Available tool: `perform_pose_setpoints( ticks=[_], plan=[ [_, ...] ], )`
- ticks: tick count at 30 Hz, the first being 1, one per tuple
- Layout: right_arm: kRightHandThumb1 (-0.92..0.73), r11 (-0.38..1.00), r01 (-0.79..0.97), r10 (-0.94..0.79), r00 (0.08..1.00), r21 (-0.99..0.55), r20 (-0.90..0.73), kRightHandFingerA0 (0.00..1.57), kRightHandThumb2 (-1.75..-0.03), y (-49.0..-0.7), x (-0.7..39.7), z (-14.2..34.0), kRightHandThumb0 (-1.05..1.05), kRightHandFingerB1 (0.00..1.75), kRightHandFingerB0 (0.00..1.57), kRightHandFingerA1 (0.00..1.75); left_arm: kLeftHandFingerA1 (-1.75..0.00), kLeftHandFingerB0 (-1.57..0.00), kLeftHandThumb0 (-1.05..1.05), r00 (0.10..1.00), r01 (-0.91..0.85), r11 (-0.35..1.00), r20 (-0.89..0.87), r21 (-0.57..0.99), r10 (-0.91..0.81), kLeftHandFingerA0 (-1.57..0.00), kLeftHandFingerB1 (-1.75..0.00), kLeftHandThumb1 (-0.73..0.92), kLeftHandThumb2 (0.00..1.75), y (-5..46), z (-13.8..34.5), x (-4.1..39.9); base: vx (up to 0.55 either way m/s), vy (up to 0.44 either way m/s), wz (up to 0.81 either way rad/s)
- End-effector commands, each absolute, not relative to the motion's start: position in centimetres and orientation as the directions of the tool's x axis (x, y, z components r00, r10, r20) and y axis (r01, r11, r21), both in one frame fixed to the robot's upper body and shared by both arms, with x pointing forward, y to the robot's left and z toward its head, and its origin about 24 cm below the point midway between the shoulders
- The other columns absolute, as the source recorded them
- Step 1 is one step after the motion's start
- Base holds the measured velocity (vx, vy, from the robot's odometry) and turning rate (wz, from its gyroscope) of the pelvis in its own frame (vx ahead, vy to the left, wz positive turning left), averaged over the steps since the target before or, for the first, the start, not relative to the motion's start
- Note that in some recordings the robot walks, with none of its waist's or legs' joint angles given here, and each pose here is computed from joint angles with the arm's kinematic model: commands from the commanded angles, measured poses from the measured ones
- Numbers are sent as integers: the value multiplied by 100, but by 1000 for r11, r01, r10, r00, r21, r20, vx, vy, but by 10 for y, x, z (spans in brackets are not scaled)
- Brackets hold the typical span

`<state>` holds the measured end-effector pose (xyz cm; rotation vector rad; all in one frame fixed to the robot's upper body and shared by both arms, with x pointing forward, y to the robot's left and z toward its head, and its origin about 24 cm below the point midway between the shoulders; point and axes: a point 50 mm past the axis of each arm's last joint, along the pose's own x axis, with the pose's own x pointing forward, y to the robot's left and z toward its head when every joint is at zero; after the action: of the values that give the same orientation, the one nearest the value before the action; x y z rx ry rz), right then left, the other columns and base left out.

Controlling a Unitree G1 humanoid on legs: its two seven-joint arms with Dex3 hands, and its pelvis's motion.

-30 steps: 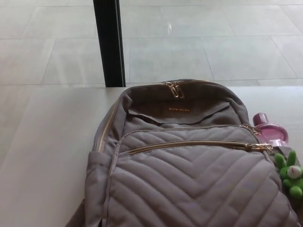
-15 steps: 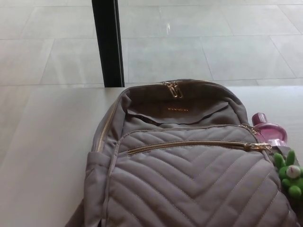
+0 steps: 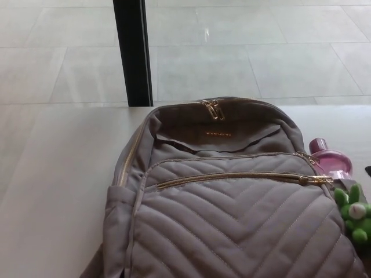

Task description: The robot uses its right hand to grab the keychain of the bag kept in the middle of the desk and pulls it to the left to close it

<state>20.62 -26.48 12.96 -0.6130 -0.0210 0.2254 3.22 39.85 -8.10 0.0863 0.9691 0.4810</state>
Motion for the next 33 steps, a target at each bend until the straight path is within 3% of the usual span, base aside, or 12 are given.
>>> perform_pose_setpoints(
  ticks=[1,4,5,14,15,16,17,29,30,31,32,33],
  plan=[
    [-50,756,-269,262,960,-597,-101,54,-88,-256,203,128,-66,44,22,66,-52,-53,-68,494,-344,895,-757,283,429,-67,-41,76,63,403,-76,33,0,0,0],
    [-52,755,-278,246,960,-594,-135,57,-87,-260,202,125,-72,44,25,67,-52,-52,-68,490,-355,894,-760,273,427,-67,-41,77,63,403,-76,33,0,0,0],
    [-63,751,-273,234,961,-601,-144,62,-60,-262,202,125,-65,30,30,63,-51,-50,-67,496,-354,896,-758,268,423,-66,-40,78,64,403,-76,33,0,0,0],
    [-66,758,-268,161,960,-594,-227,64,-60,-280,206,118,-69,30,31,72,-51,-47,-68,498,-340,902,-763,266,412,-64,-41,81,65,402,-77,33,0,0,0],
    [-54,740,-279,169,958,-611,-233,63,-90,-277,207,118,-72,44,25,74,-51,-47,-68,495,-345,902,-766,260,411,-63,-40,81,65,402,-77,33,0,0,0],
    [-54,738,-280,169,957,-614,-234,63,-90,-277,208,118,-72,44,25,74,-51,-47,-68,495,-346,902,-766,259,410,-63,-40,81,65,402,-77,33,0,0,0],
    [-65,727,-292,178,954,-622,-240,64,-60,-273,208,119,-63,31,31,70,-52,-48,-68,492,-351,900,-768,258,411,-65,-40,80,64,401,-78,33,0,0,0],
    [-66,627,-363,253,932,-689,-260,62,-60,-246,217,120,-58,31,32,69,-52,-49,-71,501,-356,903,-767,240,401,-64,-40,83,65,400,-78,32,0,0,0],
    [-54,628,-362,249,932,-689,-263,62,-87,-247,218,118,-63,45,25,74,-54,-51,-71,496,-359,901,-768,243,405,-65,-41,83,65,401,-78,32,0,0,0],
    [-56,614,-366,224,930,-699,-290,59,-88,-251,220,117,-67,44,25,73,-53,-51,-72,497,-350,904,-769,247,403,-65,-41,84,65,400,-79,30,0,0,0],
    [-67,616,-365,214,930,-698,-298,61,-60,-254,222,116,-58,31,32,71,-53,-51,-71,498,-353,903,-769,243,401,-65,-41,84,65,400,-79,29,0,0,0],
    [-66,618,-359,199,932,-700,-302,62,-60,-256,223,114,-57,31,32,71,-53,-51,-71,496,-356,902,-769,245,404,-65,-41,84,65,400,-79,29,0,0,0]
  ],
)
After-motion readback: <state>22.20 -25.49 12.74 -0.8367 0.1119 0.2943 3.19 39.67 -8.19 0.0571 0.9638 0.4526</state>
